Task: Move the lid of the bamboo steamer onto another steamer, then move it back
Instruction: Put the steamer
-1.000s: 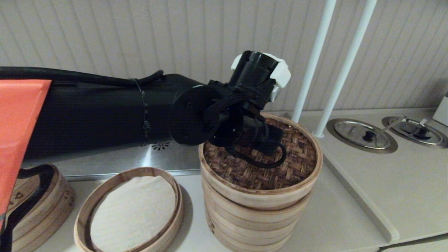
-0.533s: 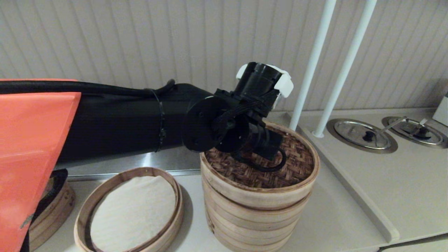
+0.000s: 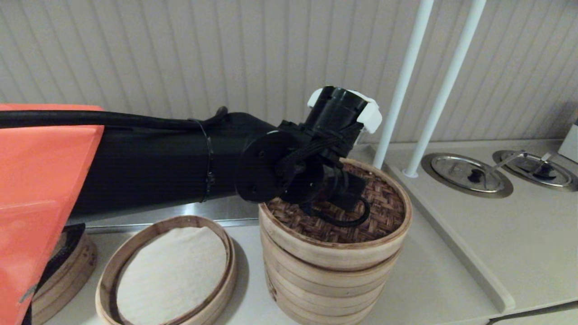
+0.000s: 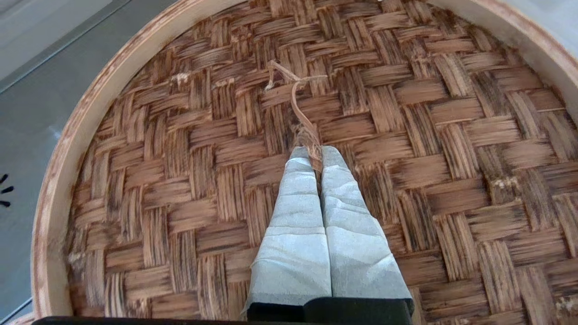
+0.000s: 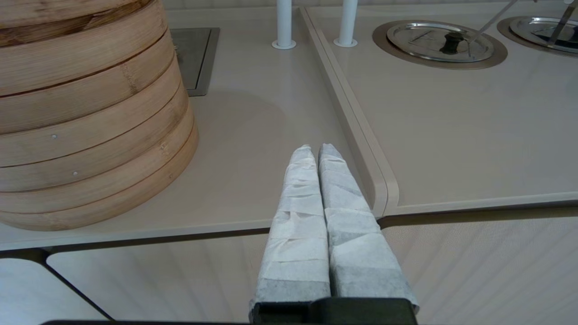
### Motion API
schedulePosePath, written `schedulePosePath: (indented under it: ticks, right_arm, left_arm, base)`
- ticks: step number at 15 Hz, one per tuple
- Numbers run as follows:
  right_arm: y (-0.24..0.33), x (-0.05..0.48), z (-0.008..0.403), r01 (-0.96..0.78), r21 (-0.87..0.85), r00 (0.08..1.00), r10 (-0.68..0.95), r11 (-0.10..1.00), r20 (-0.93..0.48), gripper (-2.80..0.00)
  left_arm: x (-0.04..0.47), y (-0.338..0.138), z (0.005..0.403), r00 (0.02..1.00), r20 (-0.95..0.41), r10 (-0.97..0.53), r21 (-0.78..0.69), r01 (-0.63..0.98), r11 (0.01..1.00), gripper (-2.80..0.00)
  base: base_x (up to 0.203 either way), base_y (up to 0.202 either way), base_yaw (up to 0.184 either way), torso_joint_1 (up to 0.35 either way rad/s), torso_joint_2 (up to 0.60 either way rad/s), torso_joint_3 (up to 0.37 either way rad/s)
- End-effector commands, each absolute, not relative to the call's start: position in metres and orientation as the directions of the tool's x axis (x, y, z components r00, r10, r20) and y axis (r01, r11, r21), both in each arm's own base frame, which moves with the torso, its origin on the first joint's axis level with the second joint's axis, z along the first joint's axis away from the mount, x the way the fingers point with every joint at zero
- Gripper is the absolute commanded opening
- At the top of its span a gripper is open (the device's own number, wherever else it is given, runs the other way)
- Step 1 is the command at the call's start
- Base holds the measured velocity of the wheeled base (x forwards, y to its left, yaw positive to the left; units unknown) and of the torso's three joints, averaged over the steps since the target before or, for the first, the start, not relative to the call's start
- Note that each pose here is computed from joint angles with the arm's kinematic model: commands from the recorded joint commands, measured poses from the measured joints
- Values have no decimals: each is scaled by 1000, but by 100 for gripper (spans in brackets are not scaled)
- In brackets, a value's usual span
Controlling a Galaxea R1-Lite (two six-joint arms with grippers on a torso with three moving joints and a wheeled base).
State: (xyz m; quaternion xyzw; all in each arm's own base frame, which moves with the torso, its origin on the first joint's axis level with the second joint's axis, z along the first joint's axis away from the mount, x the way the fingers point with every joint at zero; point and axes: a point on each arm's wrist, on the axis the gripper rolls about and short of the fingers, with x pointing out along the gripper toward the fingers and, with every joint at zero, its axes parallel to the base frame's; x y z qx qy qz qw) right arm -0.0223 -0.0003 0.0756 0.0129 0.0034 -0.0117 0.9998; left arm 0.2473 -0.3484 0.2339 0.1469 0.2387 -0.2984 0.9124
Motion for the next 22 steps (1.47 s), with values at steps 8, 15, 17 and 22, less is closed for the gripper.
schedulePosePath:
  ticks: [8, 15, 17, 22]
  right_arm:
    - [0, -22, 75, 25, 26, 1000, -24, 999, -11, -280]
    - [0, -22, 75, 23, 26, 1000, -23, 999, -11, -280]
    - [0, -22, 75, 23, 26, 1000, -23, 999, -11, -280]
    - [0, -22, 74, 23, 26, 1000, -23, 999, -12, -280]
  left_arm:
    - [245, -342, 238, 736, -514, -441, 144, 581, 801, -280]
    - [244, -337, 247, 743, -497, -448, 137, 577, 805, -280]
    - [244, -337, 249, 744, -493, -450, 137, 578, 805, -280]
    - [243, -337, 248, 743, -496, -449, 139, 578, 804, -280]
  base:
    - [0, 0, 0, 0, 0, 0]
    - [0, 0, 0, 0, 0, 0]
    - [0, 0, 0, 0, 0, 0]
    - [0, 0, 0, 0, 0, 0]
